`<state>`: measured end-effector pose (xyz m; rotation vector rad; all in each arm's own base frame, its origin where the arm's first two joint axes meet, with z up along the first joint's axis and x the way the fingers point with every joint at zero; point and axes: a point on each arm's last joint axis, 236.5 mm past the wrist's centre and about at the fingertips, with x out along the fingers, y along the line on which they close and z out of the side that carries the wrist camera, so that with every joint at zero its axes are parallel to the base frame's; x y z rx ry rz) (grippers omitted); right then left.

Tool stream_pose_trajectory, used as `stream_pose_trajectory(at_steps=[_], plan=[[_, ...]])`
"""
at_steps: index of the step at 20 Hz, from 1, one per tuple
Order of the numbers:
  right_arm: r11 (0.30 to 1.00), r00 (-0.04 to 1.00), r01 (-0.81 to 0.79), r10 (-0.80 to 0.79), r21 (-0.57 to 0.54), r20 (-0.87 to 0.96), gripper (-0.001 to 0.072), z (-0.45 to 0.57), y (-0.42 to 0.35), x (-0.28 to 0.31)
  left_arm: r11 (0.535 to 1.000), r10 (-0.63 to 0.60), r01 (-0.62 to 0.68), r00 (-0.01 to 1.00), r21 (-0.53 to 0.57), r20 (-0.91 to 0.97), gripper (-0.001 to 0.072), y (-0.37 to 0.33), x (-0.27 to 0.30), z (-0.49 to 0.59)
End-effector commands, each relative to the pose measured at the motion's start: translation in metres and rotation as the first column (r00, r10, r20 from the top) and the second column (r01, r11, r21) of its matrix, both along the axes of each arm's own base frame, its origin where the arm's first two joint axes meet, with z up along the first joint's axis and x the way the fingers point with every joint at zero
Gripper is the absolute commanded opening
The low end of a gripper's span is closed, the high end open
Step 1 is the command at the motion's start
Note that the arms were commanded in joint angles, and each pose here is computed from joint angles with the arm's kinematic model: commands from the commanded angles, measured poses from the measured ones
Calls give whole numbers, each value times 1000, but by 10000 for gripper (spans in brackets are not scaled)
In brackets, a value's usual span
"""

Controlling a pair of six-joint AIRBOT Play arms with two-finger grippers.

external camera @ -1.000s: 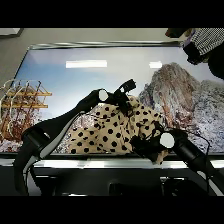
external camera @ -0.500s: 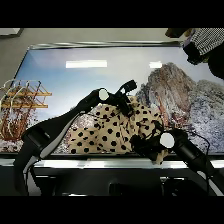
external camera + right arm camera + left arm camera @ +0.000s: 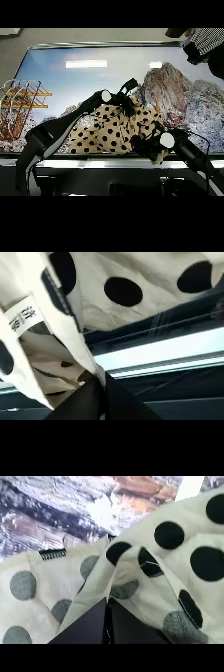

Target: Fold the clothes and pants, and hang the long-sleeved shirts on hangers.

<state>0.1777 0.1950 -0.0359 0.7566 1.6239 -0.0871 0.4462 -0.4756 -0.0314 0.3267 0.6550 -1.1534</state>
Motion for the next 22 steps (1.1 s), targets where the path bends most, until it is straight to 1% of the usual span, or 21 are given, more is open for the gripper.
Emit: stream_pose_trajectory(at_steps=[1, 3, 5, 6, 7, 9, 12, 14, 15, 16, 18, 20, 21, 22], plan=[[998, 999, -11, 13, -54, 43, 28, 17, -15, 16, 995, 68, -70, 997, -68, -29, 27, 4, 16, 46], [993, 986, 65, -50, -94, 157, 28, 54, -47, 61, 976, 169, -175, 984, -128, -62, 26, 25, 43, 94], [989, 926, 133, -102, -61, 362, 27, 113, -82, 123, 938, 281, -282, 959, -202, -33, 26, 58, 74, 151], [992, 886, 126, -99, -30, 453, 27, 146, -91, 150, 904, 348, -340, 937, -261, -14, 26, 82, 90, 186], [997, 843, 82, -74, 7, 533, 27, 181, -91, 174, 867, 406, -386, 914, -316, -4, 26, 107, 100, 221], [998, 743, -40, -2, 48, 669, 27, 248, -71, 211, 800, 490, -451, 872, -397, -3, 26, 158, 106, 282], [986, 553, -166, 104, -13, 826, 27, 341, -36, 245, 696, 591, -507, 807, -508, 5, 26, 230, 92, 369], [974, 424, -219, 144, -53, 894, 27, 398, -12, 246, 639, 642, -516, 766, -570, 27, 26, 272, 70, 421], [969, 364, -238, 149, -63, 920, 27, 420, -1, 241, 621, 660, -511, 750, -594, 44, 26, 289, 56, 444], [966, 322, -252, 139, -57, 937, 27, 435, 7, 233, 612, 671, -500, 738, -612, 69, 26, 301, 41, 464], [956, 290, -287, 146, -60, 946, 27, 448, 19, 214, 604, 683, -469, 721, -645, 115, 27, 316, 8, 499], [950, 260, -304, 157, -74, 953, 27, 459, 25, 196, 621, 668, -442, 730, -647, 142, 27, 317, -24, 517], [952, 255, -296, 162, -82, 953, 27, 462, 23, 191, 628, 654, -448, 747, -636, 119, 26, 314, -38, 517], [954, 264, -284, 173, -95, 949, 27, 461, 19, 186, 626, 640, -477, 766, -617, 58, 26, 311, -48, 510]])
